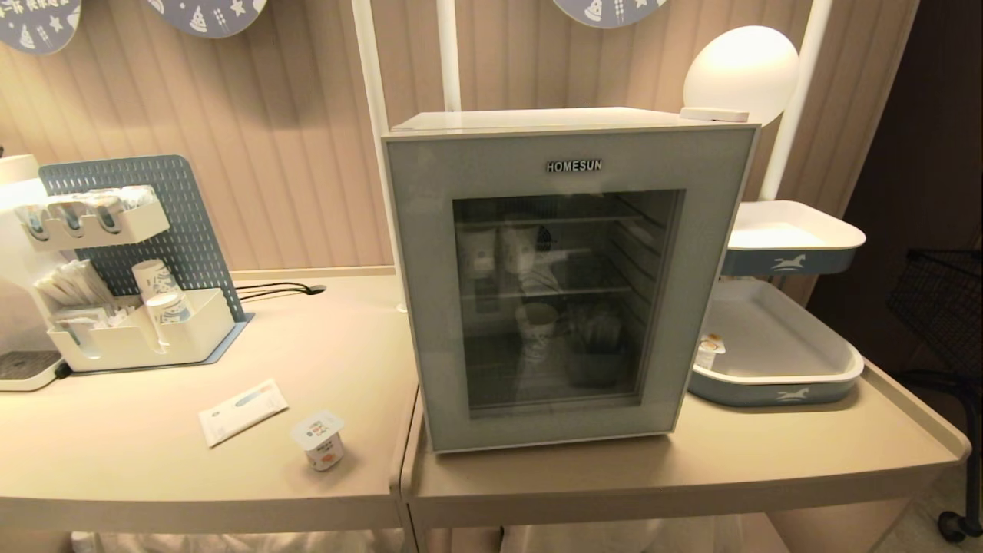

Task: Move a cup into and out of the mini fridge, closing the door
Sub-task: Open the freezer door

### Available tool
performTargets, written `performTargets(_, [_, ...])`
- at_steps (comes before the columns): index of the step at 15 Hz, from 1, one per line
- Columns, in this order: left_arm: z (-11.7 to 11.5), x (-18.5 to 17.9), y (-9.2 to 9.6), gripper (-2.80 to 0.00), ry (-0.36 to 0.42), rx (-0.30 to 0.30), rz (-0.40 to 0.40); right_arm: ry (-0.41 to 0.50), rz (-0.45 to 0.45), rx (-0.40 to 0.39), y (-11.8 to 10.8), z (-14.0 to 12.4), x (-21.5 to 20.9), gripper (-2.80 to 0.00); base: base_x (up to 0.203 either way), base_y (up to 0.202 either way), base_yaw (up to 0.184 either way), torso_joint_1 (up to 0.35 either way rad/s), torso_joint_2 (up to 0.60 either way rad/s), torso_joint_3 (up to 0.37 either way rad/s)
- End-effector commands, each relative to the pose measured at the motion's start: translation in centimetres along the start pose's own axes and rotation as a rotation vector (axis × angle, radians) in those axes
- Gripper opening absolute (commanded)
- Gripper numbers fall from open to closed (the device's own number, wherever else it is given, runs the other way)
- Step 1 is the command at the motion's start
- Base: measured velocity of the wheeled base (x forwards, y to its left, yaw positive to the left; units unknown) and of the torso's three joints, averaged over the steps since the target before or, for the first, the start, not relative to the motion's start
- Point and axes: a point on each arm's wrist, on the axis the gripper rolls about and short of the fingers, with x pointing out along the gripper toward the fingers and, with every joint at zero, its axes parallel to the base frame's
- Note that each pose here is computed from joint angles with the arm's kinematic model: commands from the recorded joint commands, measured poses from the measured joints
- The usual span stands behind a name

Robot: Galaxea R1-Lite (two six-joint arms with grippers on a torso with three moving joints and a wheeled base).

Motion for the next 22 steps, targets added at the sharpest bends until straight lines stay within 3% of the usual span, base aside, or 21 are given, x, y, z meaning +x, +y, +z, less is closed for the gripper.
performTargets(1, [0.0, 0.0, 0.0, -2.80, 0.000, 0.000, 0.001, 0.001, 0.000, 0.000, 0.0, 0.0, 0.0, -2.80, 0.000, 0.000, 0.000, 0.000, 0.00, 0.000])
performTargets(10, [0.6, -0.2, 0.0, -2.80, -0.020, 0.029, 0.013, 0.002, 0.000, 0.000, 0.0, 0.0, 0.0, -2.80, 0.000, 0.000, 0.000, 0.000, 0.00, 0.000])
performTargets(12, [4.6, -1.2, 0.1, -2.80, -0.102, 0.044, 0.033, 0.002, 0.001, -0.001, 0.0, 0.0, 0.0, -2.80, 0.000, 0.000, 0.000, 0.000, 0.00, 0.000])
performTargets(14, [12.0, -3.0, 0.2, -2.80, -0.187, 0.020, 0.072, 0.002, 0.000, 0.000, 0.0, 0.0, 0.0, -2.80, 0.000, 0.000, 0.000, 0.000, 0.00, 0.000])
performTargets(15, [15.7, -2.9, 0.2, -2.80, -0.176, -0.001, 0.091, 0.002, 0.000, 0.000, 0.0, 0.0, 0.0, -2.80, 0.000, 0.000, 0.000, 0.000, 0.00, 0.000])
performTargets(16, [18.5, -1.2, 0.2, -2.80, -0.107, -0.024, 0.104, 0.001, 0.002, -0.002, 0.0, 0.0, 0.0, -2.80, 0.000, 0.000, 0.000, 0.000, 0.00, 0.000])
performTargets(18, [21.3, 4.9, 0.2, -2.80, 0.095, -0.059, 0.112, 0.001, 0.002, -0.002, 0.0, 0.0, 0.0, -2.80, 0.000, 0.000, 0.000, 0.000, 0.00, 0.000])
performTargets(20, [22.4, 11.8, 0.0, -2.80, 0.253, -0.089, 0.064, 0.002, 0.003, -0.002, 0.0, 0.0, 0.0, -2.80, 0.000, 0.000, 0.000, 0.000, 0.00, 0.000])
performTargets(22, [22.6, 18.3, -0.3, -2.80, 0.365, -0.123, -0.033, 0.001, 0.002, -0.002, 0.0, 0.0, 0.0, -2.80, 0.000, 0.000, 0.000, 0.000, 0.00, 0.000])
